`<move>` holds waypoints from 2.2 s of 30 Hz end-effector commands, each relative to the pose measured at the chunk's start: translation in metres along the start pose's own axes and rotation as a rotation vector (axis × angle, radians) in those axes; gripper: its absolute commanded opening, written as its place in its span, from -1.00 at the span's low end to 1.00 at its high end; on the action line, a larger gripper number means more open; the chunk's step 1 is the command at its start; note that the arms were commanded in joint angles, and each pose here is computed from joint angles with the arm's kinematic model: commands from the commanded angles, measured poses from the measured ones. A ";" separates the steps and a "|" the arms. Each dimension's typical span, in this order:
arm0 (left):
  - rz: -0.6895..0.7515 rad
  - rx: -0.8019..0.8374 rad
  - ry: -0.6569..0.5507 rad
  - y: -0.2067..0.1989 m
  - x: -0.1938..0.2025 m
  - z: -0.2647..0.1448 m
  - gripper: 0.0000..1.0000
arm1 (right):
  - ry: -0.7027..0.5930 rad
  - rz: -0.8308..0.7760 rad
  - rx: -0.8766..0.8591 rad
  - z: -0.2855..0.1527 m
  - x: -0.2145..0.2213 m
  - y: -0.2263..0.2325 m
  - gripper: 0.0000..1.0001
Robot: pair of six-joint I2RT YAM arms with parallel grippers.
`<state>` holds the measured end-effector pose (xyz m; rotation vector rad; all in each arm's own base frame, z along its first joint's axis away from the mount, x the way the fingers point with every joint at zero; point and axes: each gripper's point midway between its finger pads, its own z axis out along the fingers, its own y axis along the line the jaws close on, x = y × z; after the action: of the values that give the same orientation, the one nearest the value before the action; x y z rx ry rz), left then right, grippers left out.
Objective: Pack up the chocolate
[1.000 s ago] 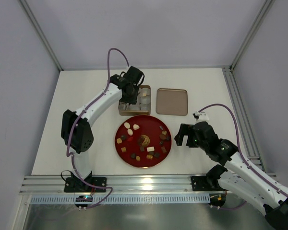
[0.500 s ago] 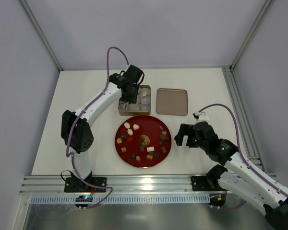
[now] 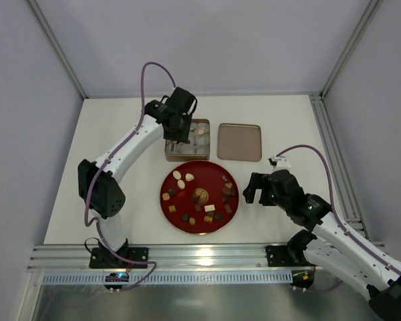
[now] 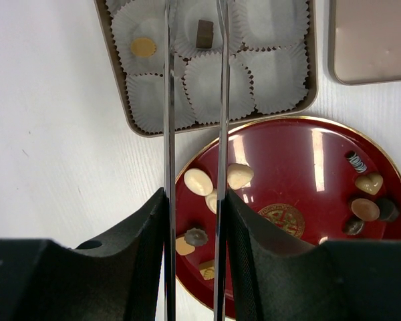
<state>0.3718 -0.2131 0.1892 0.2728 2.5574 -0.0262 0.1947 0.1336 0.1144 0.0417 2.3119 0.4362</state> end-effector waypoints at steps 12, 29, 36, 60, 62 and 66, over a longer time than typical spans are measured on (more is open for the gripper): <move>-0.020 0.142 -0.120 -0.021 0.014 -0.083 -0.23 | -0.026 0.024 -0.018 -0.002 -0.006 0.004 1.00; 0.041 0.181 -0.085 -0.057 0.130 -0.104 -0.21 | -0.039 0.030 -0.029 -0.006 -0.006 0.004 0.99; 0.050 0.192 -0.040 -0.056 0.166 -0.097 -0.21 | -0.032 0.030 -0.033 -0.004 -0.004 0.004 1.00; 0.149 0.292 0.095 -0.056 0.247 -0.114 -0.15 | -0.023 0.032 -0.031 0.002 0.000 0.003 0.99; 0.153 0.299 0.099 -0.057 0.249 -0.114 -0.16 | -0.021 0.033 -0.030 0.002 0.001 0.003 1.00; 0.168 0.289 0.111 -0.056 0.254 -0.113 -0.15 | -0.021 0.033 -0.030 0.001 0.001 0.003 1.00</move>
<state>0.0955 -0.2141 0.1437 0.6243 2.6281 -0.3127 0.1906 0.1342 0.1094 0.0484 2.3123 0.4608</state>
